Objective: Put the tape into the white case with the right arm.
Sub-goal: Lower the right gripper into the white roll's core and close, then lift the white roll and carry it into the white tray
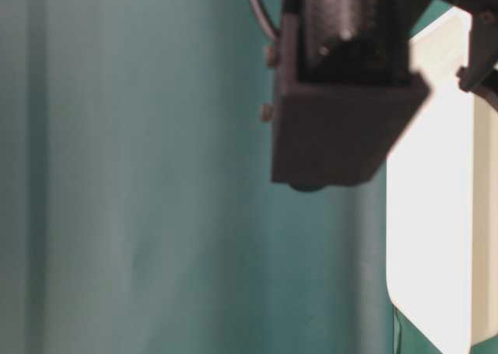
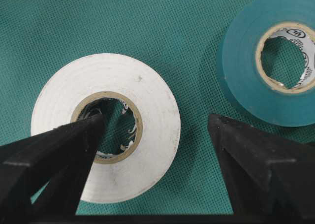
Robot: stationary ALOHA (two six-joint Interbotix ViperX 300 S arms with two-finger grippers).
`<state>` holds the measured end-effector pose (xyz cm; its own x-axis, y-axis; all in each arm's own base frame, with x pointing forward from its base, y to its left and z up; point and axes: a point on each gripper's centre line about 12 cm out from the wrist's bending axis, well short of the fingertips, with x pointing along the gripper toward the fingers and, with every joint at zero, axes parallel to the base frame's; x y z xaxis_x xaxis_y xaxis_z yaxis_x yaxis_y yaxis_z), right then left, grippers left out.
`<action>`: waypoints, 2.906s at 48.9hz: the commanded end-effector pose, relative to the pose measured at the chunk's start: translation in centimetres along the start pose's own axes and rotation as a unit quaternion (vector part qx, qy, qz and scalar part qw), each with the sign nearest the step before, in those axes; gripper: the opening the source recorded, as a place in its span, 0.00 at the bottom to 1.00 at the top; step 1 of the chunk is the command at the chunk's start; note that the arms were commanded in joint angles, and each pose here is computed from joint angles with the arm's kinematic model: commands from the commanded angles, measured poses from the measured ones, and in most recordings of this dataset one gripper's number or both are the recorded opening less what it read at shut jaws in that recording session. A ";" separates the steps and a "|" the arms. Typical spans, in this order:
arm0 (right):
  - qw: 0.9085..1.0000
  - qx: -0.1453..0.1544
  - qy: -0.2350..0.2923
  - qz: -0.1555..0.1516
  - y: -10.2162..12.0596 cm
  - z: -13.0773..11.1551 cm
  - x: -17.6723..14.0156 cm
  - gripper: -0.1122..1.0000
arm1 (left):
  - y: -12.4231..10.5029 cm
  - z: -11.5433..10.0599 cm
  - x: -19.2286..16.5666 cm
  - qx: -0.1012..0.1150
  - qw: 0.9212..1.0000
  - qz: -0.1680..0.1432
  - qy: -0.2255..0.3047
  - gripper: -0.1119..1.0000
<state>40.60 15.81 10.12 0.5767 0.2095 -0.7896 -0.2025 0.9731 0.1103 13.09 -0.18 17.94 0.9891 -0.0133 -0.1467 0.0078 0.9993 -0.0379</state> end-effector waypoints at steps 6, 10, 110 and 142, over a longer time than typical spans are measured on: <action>1.000 0.005 -0.014 -0.001 -0.3 1.2 -0.2 0.67 | -0.1 0.5 0.0 -0.001 1.000 -0.002 -0.005 0.11; 1.000 0.006 -0.014 -0.002 -0.4 1.2 -0.2 0.67 | -0.1 0.5 0.1 -0.001 1.000 -0.002 -0.004 0.11; 0.985 0.116 -0.042 -0.120 -13.8 7.0 -8.4 0.12 | -0.1 0.5 0.0 -0.001 1.000 -0.002 -0.005 0.11; 0.959 0.160 -0.054 -0.229 -25.7 5.2 -12.2 0.12 | -0.1 0.3 0.0 -0.001 1.000 -0.002 -0.003 0.11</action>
<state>42.58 -10.42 17.30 0.5769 -0.2313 -0.7834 0.3229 0.9455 -0.0414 13.07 -0.18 17.81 0.9886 -0.0133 -0.1498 0.0077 0.9993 -0.0379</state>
